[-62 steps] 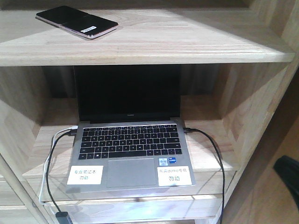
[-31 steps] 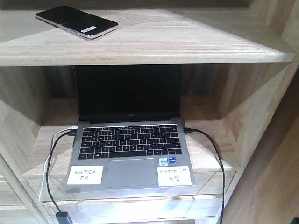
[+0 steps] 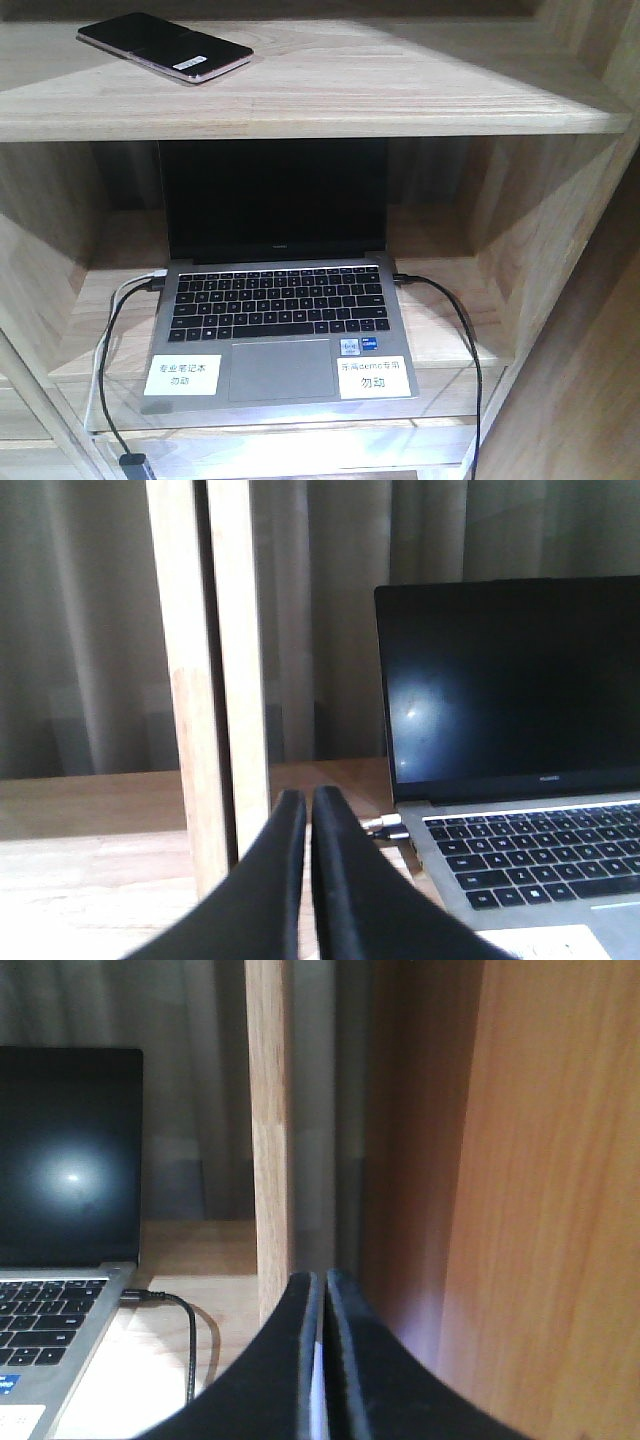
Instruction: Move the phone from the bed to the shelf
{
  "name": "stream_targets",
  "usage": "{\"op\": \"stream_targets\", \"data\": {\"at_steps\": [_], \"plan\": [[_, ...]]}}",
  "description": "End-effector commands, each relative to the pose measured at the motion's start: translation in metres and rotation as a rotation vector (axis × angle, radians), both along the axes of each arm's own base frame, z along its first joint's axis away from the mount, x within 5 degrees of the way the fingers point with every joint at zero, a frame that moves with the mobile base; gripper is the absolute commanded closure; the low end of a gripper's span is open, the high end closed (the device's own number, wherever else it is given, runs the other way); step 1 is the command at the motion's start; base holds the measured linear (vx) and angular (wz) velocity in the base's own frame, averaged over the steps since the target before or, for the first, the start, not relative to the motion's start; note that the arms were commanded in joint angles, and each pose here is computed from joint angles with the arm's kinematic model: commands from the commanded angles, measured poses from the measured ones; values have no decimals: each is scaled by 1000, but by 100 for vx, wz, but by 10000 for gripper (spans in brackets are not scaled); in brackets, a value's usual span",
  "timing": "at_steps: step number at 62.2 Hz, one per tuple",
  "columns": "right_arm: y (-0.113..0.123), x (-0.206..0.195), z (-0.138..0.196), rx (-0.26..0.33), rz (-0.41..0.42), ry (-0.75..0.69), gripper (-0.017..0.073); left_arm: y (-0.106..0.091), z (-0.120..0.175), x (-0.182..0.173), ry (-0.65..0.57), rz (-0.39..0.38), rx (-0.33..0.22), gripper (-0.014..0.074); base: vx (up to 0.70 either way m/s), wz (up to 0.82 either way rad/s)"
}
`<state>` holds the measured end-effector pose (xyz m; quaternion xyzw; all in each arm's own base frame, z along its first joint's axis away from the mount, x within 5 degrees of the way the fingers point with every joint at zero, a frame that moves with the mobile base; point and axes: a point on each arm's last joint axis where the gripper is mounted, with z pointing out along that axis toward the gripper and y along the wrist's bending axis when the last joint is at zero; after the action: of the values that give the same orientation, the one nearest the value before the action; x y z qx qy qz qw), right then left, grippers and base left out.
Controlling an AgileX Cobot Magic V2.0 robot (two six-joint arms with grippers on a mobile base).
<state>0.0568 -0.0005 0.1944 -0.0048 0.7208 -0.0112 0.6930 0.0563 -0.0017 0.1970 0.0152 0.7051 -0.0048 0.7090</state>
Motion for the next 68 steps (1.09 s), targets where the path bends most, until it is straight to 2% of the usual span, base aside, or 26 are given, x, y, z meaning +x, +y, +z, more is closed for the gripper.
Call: {"op": "stream_targets", "data": {"at_steps": [1, 68], "plan": [[0, -1, 5, -21, -4, -82, 564, 0, 15, -2, -104, 3, -22, 592, 0, 0], [0, -1, 5, -11, -4, -82, 564, 0, 15, -2, -104, 3, -22, 592, 0, 0]]}}
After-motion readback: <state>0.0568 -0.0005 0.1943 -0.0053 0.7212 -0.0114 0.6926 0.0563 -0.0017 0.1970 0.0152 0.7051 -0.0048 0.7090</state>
